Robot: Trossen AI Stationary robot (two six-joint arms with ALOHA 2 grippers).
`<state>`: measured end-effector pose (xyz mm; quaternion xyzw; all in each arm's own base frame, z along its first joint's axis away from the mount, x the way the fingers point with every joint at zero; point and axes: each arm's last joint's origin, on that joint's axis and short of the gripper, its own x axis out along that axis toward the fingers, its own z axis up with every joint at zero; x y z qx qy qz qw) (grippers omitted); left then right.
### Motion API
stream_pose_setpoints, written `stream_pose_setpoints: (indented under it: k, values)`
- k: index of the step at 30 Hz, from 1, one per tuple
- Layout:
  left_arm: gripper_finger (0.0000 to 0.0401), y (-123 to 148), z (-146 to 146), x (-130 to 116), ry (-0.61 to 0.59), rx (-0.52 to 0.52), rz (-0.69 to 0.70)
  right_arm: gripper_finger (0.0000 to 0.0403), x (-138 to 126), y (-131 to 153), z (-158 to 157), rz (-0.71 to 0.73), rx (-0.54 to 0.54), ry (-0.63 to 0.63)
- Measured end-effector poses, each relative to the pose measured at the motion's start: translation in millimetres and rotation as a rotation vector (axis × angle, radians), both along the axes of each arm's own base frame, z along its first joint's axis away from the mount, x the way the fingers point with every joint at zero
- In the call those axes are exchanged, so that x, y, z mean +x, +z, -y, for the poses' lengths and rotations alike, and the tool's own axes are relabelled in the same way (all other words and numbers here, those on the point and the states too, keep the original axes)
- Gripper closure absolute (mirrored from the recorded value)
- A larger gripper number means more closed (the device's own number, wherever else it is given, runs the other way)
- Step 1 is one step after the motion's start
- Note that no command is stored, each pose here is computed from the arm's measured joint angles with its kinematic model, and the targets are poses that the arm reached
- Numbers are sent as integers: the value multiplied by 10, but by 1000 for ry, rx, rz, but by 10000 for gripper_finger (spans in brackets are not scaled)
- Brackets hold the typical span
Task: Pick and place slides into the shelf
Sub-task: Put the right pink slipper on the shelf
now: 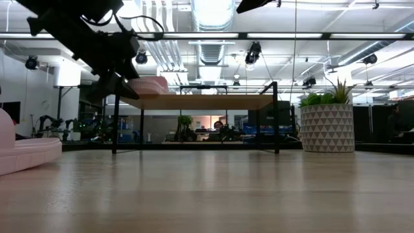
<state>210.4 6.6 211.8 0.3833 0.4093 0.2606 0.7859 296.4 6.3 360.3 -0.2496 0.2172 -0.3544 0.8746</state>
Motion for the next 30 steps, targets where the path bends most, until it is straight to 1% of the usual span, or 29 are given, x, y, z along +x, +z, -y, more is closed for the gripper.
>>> stream_pose_setpoints:
  k: [2,7,12,17,20,24,30]
  values:
    - [211,32,5,-5,0,-34,8,334,-1,1,0,0,0,0]
    - [211,131,7,-28,-10,-51,48,332,0,1,1,0,0,0]
    - [211,261,4,-64,-21,-38,88,324,-1,2,1,1,0,0]
    - [211,293,1,-120,-22,-44,91,321,-2,1,1,-1,0,0]
    - [211,297,22,-146,-59,-76,84,325,-2,0,1,-1,0,0]
    - [211,366,50,-164,-112,-138,130,330,-2,1,1,0,0,0]
    - [211,554,85,-206,-140,-145,206,332,-2,1,1,0,1,-1]
